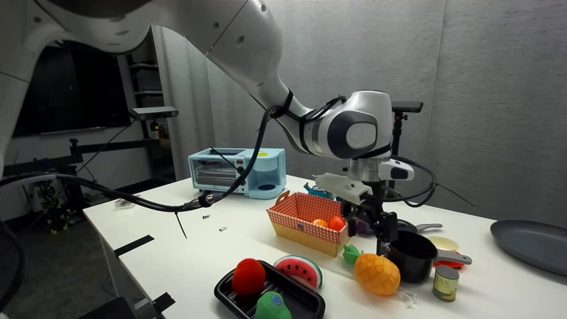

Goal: Put the pineapple plush in the black pot, put the banana plush inside the basket

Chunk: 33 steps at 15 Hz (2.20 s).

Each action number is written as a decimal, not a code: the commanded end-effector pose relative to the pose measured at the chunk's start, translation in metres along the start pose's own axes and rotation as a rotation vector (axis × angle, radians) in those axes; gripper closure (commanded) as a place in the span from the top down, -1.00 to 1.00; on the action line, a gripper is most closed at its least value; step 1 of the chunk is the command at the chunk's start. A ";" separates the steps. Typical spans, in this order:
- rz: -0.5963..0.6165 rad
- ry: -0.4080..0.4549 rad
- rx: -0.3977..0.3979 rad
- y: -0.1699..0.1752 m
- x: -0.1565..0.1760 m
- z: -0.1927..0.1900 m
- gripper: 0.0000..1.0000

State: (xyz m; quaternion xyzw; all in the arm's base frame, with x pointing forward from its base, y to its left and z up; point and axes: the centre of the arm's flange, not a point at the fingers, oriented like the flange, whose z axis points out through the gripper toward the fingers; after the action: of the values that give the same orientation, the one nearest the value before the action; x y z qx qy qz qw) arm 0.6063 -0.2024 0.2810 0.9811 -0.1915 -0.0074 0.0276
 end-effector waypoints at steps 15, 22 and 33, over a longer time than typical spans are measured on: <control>0.175 -0.055 0.019 -0.006 0.014 0.063 0.45; 0.177 -0.037 0.023 -0.002 0.015 0.055 -0.56; 0.160 0.013 0.054 0.000 -0.016 -0.021 -0.93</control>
State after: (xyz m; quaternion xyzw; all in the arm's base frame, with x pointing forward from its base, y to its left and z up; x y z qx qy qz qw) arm 0.6140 -0.1991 0.2677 0.9652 -0.2609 -0.0060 0.0178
